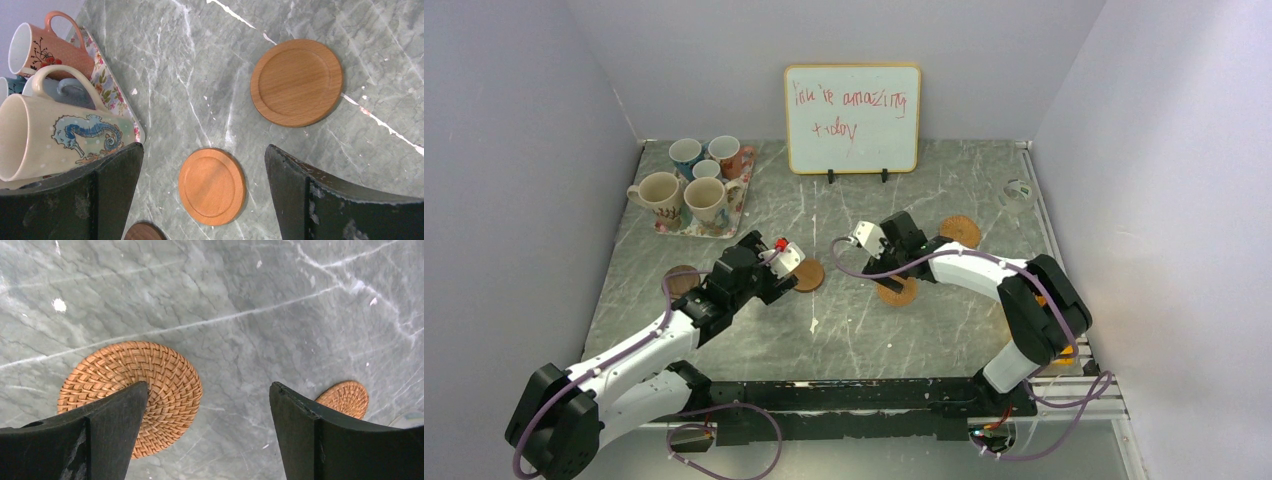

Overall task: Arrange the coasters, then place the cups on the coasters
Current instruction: Move the coaster to the center of the board.

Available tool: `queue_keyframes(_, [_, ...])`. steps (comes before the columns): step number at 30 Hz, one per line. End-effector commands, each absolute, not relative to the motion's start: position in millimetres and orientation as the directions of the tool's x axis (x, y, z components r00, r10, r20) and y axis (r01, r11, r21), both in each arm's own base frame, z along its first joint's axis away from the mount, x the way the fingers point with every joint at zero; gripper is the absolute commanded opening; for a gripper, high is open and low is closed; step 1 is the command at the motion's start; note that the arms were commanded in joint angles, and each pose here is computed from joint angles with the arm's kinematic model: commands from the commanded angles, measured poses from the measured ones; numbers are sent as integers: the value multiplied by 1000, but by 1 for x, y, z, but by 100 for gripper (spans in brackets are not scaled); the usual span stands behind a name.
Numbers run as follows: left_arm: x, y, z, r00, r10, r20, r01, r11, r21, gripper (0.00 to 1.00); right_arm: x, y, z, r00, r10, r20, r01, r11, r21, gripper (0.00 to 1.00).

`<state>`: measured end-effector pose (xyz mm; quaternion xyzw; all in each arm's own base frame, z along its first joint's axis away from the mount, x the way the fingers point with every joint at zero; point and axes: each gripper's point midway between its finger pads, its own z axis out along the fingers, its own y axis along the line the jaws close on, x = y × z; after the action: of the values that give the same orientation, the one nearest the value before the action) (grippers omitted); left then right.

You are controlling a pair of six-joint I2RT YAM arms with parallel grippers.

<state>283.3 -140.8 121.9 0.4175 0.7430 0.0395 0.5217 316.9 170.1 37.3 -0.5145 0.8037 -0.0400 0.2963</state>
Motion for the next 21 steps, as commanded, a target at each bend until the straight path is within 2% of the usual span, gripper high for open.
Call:
queue_keyframes(1, [289,-140,133,-91,632,-769,541,680,495,96,319,190,27,-288,-843,-454,-816,464,-345,96])
queue_keyframes(21, [286,-143,135,-75,627,-775,554,673,490,96,351,221,28,-313,-813,-492,-781,515,-354,98])
